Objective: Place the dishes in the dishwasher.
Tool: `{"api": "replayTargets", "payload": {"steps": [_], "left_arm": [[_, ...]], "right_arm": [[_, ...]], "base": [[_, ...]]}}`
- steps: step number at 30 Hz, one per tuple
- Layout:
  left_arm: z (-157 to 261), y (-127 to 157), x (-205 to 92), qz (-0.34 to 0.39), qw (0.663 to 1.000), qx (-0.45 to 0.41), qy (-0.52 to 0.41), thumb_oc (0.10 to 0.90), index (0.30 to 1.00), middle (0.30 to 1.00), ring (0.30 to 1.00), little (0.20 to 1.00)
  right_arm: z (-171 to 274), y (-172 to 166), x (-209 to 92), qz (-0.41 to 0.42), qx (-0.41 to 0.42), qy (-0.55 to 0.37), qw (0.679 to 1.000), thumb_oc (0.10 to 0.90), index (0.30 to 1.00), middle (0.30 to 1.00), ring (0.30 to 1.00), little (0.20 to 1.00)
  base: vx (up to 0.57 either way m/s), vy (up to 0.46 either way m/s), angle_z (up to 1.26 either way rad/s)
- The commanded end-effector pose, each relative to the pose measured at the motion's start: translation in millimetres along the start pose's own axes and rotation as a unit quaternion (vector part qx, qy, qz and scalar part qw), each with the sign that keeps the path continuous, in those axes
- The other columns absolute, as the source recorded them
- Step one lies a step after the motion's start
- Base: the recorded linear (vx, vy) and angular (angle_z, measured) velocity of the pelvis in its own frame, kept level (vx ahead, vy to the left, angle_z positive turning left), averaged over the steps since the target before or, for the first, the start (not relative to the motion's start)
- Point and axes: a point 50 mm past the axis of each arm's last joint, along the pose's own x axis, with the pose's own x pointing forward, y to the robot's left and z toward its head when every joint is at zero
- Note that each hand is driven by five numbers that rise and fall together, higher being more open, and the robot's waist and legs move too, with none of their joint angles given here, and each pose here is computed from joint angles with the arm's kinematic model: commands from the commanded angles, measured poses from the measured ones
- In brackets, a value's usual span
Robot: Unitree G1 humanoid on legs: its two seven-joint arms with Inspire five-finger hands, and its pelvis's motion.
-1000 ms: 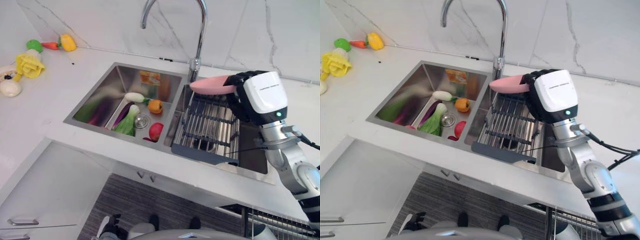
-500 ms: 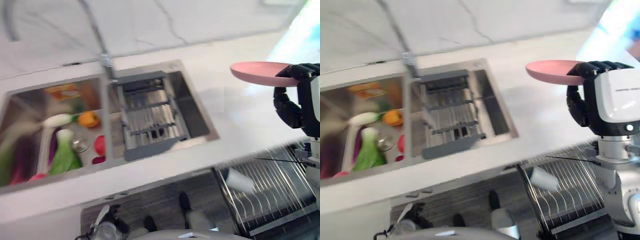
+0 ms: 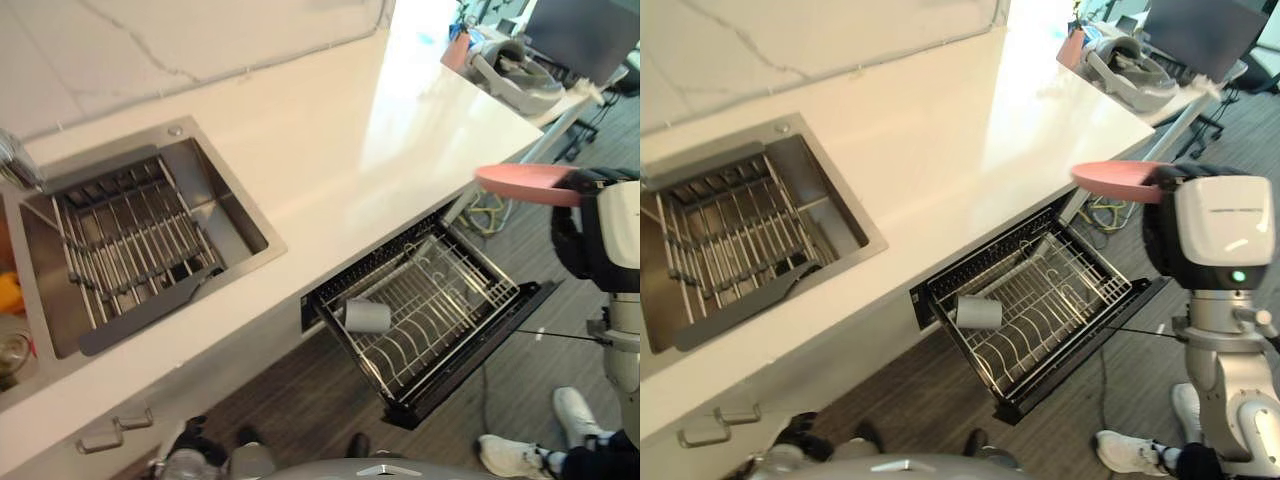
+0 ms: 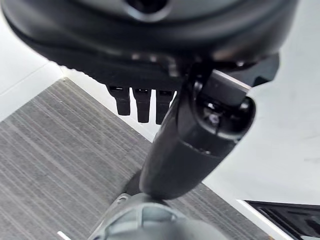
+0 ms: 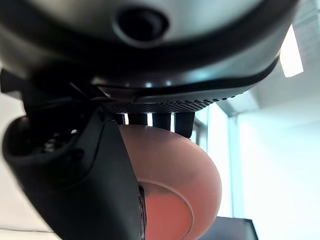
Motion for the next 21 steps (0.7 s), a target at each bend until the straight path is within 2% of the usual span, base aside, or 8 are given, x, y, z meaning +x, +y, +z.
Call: {"api": "replayTargets", "payload": {"steps": [1, 2, 3, 6, 18, 21], "left_arm": [[19.8, -0.9, 3.6, 0.003, 0.999, 0.021, -0.031, 0.800, 0.900, 0.900, 0.900, 0.900], [20.7, -4.4, 2.5, -0.002, 0.999, 0.026, -0.036, 0.800, 0.900, 0.900, 0.900, 0.900], [20.3, -4.3, 2.4, -0.002, 0.999, 0.025, -0.035, 0.800, 0.900, 0.900, 0.900, 0.900], [24.7, -9.6, 1.3, -0.013, 0.998, 0.037, -0.047, 0.800, 0.900, 0.900, 0.900, 0.900], [26.5, -10.6, 1.0, -0.020, 0.997, 0.055, -0.057, 0.800, 0.900, 0.900, 0.900, 0.900], [22.6, -11.5, 0.7, -0.025, 0.997, 0.054, -0.049, 0.800, 0.900, 0.900, 0.900, 0.900]], "right_arm": [[5.1, -26.7, 8.2, -0.097, 0.011, -0.001, 0.995, 0.400, 0.300, 0.300, 0.300, 0.300], [7.3, -13.1, -3.8, -0.057, 0.026, 0.007, 0.998, 0.400, 0.300, 0.300, 0.300, 0.300], [7.4, -13.0, -3.9, -0.057, 0.026, 0.007, 0.998, 0.400, 0.300, 0.300, 0.300, 0.300], [14.2, 13.7, -18.6, 0.025, 0.045, 0.003, 0.999, 0.400, 0.300, 0.300, 0.300, 0.300], [33.3, 73.3, -19.2, 0.157, 0.044, -0.046, 0.986, 0.400, 0.300, 0.300, 0.300, 0.300], [36.2, 93.6, -22.9, 0.211, 0.017, -0.063, 0.975, 0.400, 0.300, 0.300, 0.300, 0.300]], "base": [[-0.01, -0.039, 0.07], [-0.08, -0.049, 0.14], [-0.02, -0.032, 0.06], [-0.02, -0.023, 0.02], [-0.01, -0.027, 0.21], [0.00, -0.031, 0.17]]}}
